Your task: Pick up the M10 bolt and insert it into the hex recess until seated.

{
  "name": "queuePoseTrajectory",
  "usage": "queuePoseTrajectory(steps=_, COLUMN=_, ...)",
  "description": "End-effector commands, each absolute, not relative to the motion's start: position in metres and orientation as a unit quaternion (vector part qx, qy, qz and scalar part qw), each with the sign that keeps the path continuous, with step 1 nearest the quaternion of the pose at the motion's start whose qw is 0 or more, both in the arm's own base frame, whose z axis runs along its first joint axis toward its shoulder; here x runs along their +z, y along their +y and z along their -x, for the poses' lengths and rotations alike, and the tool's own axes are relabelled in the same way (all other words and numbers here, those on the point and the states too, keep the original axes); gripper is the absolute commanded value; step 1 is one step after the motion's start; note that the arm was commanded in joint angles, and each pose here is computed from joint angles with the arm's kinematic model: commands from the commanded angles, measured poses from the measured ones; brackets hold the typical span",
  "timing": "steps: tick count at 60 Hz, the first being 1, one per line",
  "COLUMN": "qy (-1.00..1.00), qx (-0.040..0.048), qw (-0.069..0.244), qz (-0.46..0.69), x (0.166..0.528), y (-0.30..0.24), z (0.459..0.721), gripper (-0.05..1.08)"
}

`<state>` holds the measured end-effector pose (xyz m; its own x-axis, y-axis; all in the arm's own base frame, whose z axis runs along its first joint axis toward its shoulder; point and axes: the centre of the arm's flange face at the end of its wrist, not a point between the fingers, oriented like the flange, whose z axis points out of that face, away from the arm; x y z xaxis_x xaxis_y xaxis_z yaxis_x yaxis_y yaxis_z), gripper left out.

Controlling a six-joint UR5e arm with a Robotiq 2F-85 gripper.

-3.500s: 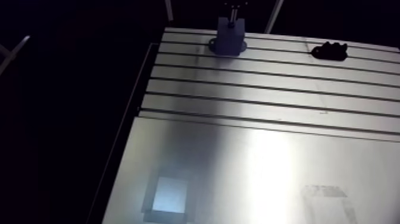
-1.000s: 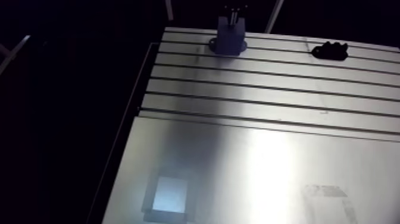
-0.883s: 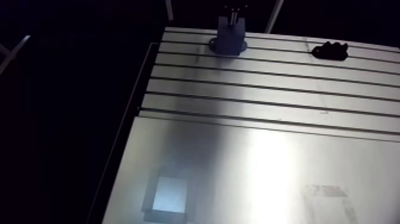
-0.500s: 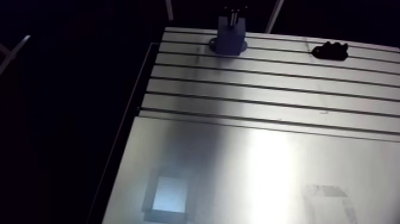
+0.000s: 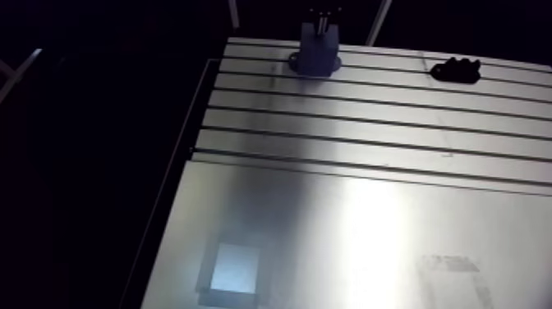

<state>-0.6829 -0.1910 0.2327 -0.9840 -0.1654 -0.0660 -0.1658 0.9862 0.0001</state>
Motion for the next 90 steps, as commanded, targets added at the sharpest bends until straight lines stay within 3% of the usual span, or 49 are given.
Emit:
queuePoseTrajectory(steps=1, qy=0.996, qx=0.0027, qw=0.030, qz=0.084, x=0.2324, y=-0.1910, z=0.6831, gripper=1.08)
queuePoseTrajectory(steps=90, qy=0.996, qx=0.0011, qw=0.029, qz=0.085, x=0.2343, y=-0.1913, z=0.6828, gripper=1.08)
